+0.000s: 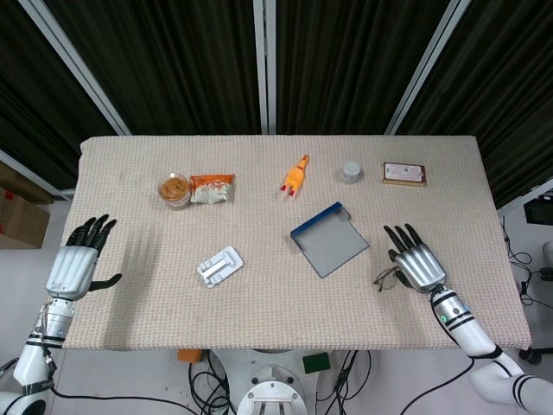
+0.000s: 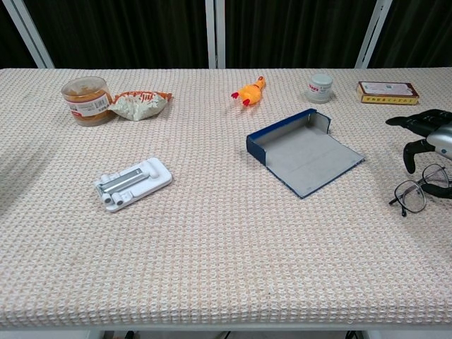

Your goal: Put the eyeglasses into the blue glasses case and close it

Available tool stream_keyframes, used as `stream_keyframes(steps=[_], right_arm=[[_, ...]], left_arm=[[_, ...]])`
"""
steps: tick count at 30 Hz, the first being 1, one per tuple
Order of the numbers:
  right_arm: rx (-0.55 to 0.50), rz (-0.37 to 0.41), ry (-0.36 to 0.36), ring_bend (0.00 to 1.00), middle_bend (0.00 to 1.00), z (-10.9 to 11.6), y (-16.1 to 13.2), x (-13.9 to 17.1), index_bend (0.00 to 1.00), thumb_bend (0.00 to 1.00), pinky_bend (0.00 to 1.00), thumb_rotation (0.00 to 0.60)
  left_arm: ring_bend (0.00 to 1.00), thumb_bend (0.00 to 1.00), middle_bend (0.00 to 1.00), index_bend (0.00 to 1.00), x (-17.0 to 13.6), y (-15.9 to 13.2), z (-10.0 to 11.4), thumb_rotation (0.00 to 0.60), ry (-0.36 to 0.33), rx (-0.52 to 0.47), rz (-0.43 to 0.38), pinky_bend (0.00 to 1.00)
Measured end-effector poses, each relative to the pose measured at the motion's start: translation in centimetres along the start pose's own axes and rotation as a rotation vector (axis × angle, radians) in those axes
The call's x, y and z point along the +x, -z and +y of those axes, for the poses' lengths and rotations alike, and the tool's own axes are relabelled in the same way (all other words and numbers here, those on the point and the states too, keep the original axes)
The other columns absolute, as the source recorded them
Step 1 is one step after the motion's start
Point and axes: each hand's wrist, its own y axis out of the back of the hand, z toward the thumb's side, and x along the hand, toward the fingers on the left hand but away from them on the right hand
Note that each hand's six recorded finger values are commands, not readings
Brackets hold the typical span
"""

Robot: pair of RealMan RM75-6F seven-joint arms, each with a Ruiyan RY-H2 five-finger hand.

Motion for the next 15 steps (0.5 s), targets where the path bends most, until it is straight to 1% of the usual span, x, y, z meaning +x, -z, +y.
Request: stream_keyframes(steps=[4,15], right_arm=[[-0.002,0.002,-0.002,0.0,0.0,-0.13,-0.11,-0.08,0.58,0.36,0.0,0.6],[-0.006,0.0,0.006,0.0,0.0,-0.13,0.02,-0.02,0.62,0.37,0.0,0.6]], left_arm=[[0.0,0.12,0.03,0.0,0.04,0.08,0.03,0.555,0.001,0.0,0.0,0.14],[0.0,0.12,0.03,0.0,0.06,-0.17,0.21,0.555,-0.002,0.0,-0.008,0.14]])
